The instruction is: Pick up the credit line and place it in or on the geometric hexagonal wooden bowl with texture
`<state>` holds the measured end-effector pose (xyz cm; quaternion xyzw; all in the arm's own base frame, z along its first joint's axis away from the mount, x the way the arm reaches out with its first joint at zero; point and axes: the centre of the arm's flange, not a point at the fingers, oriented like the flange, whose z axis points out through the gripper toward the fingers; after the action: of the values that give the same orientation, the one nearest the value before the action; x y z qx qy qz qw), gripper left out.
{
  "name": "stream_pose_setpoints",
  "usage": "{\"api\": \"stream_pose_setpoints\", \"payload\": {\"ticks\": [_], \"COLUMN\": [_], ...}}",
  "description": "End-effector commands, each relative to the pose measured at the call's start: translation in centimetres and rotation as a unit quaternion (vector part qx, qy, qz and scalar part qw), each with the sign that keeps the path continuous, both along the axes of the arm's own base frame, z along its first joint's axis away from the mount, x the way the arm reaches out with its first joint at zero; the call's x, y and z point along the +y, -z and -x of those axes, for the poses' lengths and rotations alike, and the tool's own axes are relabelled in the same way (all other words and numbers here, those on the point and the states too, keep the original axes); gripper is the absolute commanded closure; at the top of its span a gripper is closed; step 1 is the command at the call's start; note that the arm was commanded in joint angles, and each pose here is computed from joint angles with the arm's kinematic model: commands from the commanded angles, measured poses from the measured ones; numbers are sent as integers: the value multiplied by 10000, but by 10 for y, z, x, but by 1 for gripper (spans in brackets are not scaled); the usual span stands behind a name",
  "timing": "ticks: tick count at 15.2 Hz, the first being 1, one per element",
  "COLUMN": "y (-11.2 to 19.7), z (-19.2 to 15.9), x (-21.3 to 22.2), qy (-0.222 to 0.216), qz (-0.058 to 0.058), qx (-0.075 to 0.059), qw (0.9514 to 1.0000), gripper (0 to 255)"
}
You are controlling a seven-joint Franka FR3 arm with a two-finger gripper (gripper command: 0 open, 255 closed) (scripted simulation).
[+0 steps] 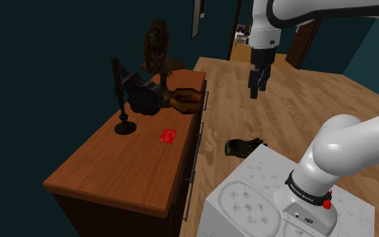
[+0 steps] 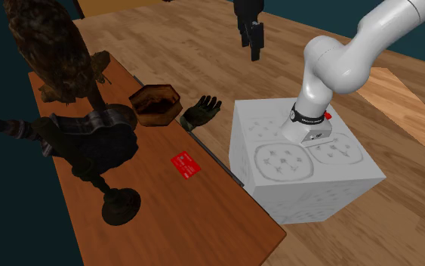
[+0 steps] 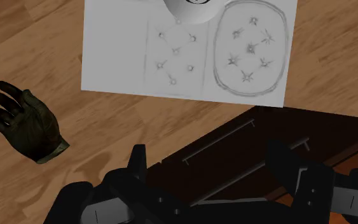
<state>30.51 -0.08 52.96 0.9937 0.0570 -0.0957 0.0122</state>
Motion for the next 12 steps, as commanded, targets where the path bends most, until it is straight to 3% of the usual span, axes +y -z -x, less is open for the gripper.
{"api": "stream_pose_setpoints", "payload": {"ticks": [1,6,9,12], "y": [0,29,47,65], "z": [0,-28,-47,-69], "x": [0,46,72,96], "qy": [0,898,1434,1965], "qz": [0,-156,-250,-342], "qx": [0,316,504,691], "qw": [10000,9953,9881,9775], "gripper": [0,0,0,0]}}
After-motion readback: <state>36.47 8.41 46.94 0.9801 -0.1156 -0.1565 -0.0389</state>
